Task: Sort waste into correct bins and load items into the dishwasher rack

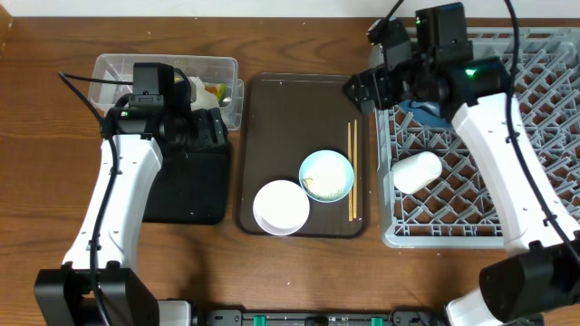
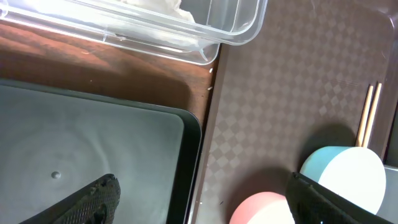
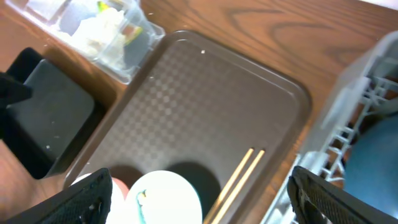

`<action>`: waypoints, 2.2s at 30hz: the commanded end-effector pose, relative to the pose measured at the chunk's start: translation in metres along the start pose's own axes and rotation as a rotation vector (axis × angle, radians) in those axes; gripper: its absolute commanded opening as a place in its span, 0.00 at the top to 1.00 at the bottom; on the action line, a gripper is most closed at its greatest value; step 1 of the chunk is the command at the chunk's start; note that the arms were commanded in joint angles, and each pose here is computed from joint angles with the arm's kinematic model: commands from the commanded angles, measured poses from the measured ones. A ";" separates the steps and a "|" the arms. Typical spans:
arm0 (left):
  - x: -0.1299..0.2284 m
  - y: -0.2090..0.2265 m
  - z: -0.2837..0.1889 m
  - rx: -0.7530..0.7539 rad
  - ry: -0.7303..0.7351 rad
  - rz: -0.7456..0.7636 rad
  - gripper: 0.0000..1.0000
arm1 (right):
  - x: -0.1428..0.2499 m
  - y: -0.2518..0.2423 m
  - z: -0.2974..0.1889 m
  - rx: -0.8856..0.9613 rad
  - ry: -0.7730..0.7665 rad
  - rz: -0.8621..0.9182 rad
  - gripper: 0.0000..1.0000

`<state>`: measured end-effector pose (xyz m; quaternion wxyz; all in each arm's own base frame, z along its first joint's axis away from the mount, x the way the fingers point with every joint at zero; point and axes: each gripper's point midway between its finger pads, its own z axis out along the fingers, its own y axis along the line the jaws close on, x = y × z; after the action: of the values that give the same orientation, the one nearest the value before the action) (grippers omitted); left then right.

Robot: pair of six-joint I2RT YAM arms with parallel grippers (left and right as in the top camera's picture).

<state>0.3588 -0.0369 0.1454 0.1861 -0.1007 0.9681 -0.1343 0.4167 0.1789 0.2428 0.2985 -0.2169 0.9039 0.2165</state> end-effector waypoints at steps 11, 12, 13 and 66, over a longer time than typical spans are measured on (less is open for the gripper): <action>-0.003 0.000 -0.008 -0.002 -0.024 0.008 0.13 | 0.002 0.026 0.004 0.057 0.016 0.049 0.15; -0.003 0.000 -0.008 -0.002 -0.024 0.008 0.13 | 0.003 0.028 0.005 0.057 0.017 0.047 0.16; -0.003 0.000 -0.008 -0.002 -0.024 0.008 0.13 | 0.003 0.031 0.006 0.054 0.018 0.042 0.16; -0.003 0.000 -0.008 -0.002 -0.024 0.008 0.13 | 0.067 0.067 0.078 0.175 0.273 0.121 0.25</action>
<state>0.3587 -0.0369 0.1454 0.1860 -0.1007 0.9681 -0.1345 0.3815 0.2383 0.1612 0.1942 -0.1269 0.9682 0.0937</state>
